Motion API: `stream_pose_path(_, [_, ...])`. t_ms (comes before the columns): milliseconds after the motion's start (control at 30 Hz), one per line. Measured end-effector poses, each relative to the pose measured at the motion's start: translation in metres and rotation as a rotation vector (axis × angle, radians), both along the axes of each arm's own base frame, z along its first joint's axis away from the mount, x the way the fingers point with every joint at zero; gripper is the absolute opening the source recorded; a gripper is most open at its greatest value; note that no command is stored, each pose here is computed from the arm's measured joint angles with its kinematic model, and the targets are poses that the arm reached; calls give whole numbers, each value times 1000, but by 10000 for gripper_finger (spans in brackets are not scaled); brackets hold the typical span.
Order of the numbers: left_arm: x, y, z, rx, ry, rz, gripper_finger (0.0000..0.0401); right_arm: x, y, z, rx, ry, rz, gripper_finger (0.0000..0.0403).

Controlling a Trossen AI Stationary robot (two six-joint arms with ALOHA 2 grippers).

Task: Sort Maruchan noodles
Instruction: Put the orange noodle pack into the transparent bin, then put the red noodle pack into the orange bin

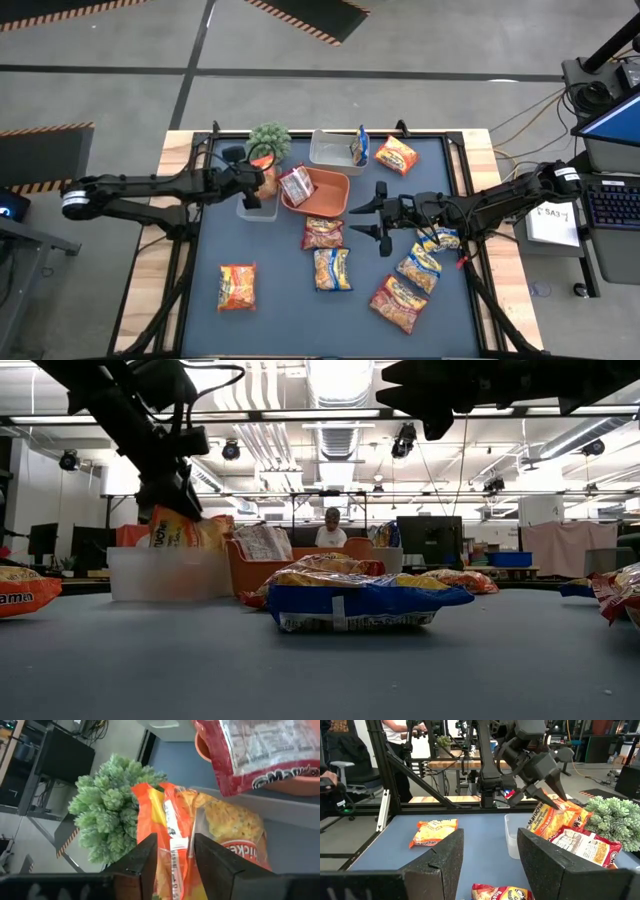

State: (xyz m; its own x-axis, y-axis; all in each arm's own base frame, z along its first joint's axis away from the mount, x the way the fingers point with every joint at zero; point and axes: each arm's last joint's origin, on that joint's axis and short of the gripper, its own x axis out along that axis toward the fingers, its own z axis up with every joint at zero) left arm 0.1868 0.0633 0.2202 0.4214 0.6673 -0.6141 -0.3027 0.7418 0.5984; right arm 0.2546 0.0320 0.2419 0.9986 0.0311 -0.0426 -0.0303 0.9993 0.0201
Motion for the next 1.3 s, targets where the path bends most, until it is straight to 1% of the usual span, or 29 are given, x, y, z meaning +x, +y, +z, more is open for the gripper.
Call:
stream_pose_path(200, [4, 1, 19, -8, -53, 22, 117, 0, 0, 0, -2, 0, 0, 173])
stream_pose_path(267, [6, 1, 28, -43, -88, 19, 116, 0, 0, 0, -2, 0, 0, 173])
stream_pose_path(367, [8, -3, 37, -166, -130, -34, 116, 0, 0, 0, 1, 0, 0, 173])
stream_pose_path(467, [8, -7, 41, -332, -165, -74, 116, 0, 0, -1, 0, 7, 0, 173])
stream_pose_path(567, [3, -11, 36, -461, -167, -7, 114, 0, 0, -2, -1, 18, 0, 173])
stream_pose_path(667, [-3, -15, 23, -531, -131, 75, 104, 0, 0, -3, -3, 33, 0, 173])
stream_pose_path(867, [7, -21, 19, -539, -133, 36, 69, 0, 0, -4, -3, 36, 0, 173])
stream_pose_path(1033, [15, -28, 22, -548, -198, 0, 42, 0, 0, -6, 29, 59, -3, 173])
stream_pose_path(1300, [19, -55, 23, -689, -230, -56, 37, -1, 0, -9, 86, 100, -10, 173])
